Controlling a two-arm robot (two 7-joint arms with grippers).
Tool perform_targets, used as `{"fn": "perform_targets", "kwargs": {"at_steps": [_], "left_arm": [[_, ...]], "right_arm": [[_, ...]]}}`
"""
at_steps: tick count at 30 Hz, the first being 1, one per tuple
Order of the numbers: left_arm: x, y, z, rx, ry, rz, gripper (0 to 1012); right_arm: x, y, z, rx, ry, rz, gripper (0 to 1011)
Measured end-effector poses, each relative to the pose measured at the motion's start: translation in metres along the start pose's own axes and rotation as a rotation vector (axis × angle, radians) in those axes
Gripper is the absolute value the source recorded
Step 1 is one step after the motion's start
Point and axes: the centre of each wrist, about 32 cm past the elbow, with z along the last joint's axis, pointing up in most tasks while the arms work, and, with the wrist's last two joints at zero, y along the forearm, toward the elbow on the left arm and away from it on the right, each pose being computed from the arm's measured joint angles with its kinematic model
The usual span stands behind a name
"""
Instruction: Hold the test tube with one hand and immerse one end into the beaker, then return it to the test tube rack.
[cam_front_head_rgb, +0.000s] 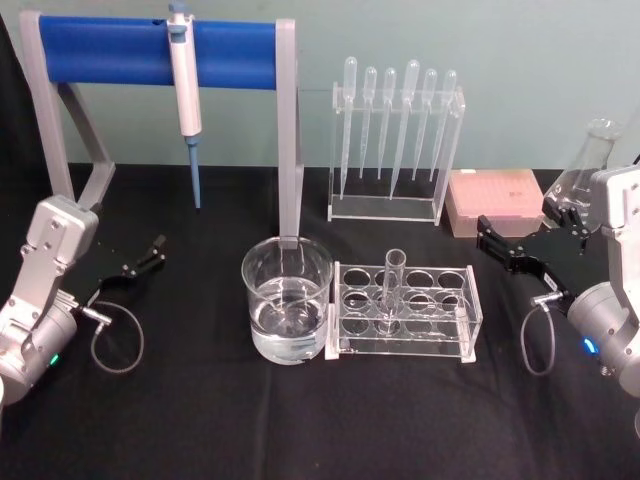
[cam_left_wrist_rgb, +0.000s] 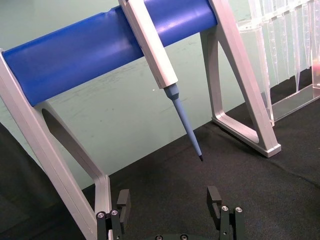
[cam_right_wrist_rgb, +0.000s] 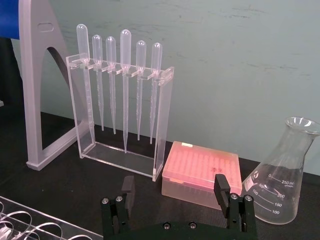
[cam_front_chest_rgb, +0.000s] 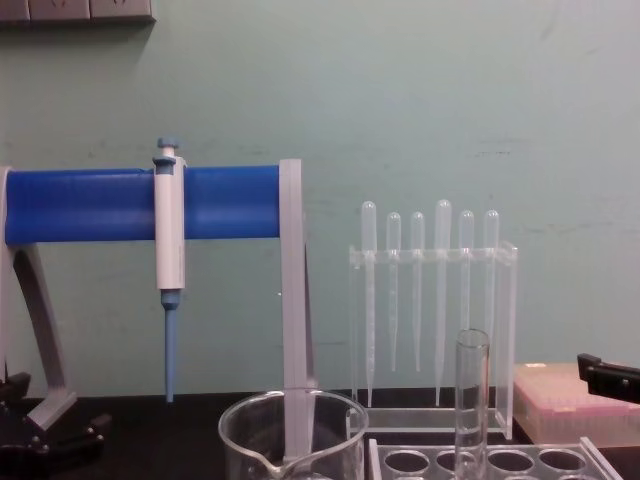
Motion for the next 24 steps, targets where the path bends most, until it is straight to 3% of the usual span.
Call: {"fn": "perform_targets", "kwargs": {"at_steps": [24], "left_arm": [[0.0, 0.0, 0.0, 0.0, 0.0, 0.0, 1000]], "right_arm": [[0.0001, -0.0003, 0.0007, 0.004, 0.004, -0.003, 1004]]}}
